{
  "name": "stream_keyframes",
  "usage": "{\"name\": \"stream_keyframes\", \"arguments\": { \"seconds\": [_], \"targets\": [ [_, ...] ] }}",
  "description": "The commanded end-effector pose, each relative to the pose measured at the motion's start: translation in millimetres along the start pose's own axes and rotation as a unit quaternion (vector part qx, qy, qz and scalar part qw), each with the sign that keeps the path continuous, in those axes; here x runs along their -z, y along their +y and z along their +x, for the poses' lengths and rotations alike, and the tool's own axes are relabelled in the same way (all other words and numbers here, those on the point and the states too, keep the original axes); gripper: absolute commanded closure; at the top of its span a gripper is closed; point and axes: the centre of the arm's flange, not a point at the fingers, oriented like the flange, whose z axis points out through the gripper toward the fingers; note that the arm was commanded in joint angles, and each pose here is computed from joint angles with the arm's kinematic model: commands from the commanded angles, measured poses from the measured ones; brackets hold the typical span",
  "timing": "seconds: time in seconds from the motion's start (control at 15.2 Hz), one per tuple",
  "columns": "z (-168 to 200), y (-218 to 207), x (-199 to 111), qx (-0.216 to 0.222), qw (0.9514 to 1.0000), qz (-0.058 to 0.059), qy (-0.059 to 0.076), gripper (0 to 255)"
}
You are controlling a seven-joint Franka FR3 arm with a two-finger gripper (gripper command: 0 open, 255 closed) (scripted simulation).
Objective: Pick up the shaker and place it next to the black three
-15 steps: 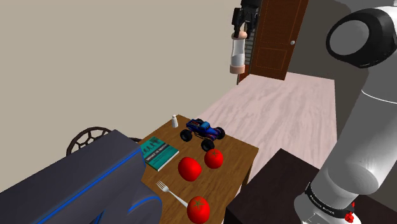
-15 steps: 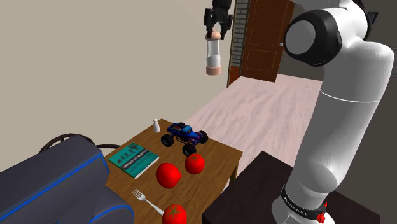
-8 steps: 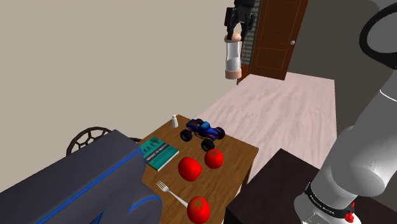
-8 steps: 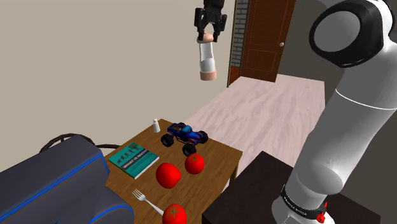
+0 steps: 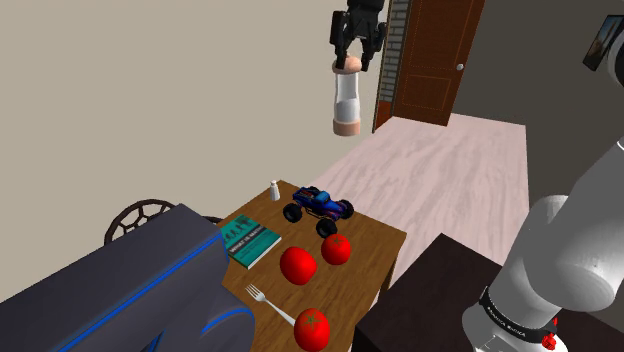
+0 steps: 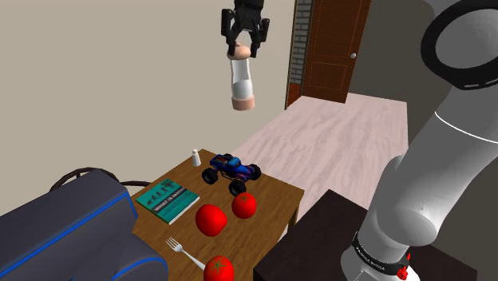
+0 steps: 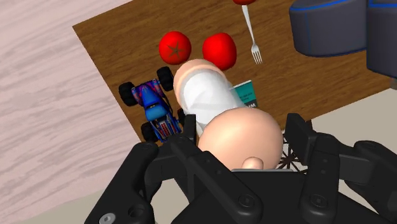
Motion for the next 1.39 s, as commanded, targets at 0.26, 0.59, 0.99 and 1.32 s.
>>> {"name": "stream_keyframes", "arguments": {
  "seconds": [0.26,0.59,0.99,1.32],
  "targets": [
    [-29.2,-72.2,-9.8,-0.001,1.0,0.0,0.0,255],
    [-53.8,-132.7,-19.1,-0.001,1.0,0.0,0.0,255],
    [-83.3,-205.4,-30.2,-0.001,1.0,0.0,0.0,255],
    [-107.9,-265.9,-39.5,-0.001,1.0,0.0,0.0,255]
  ]
}}
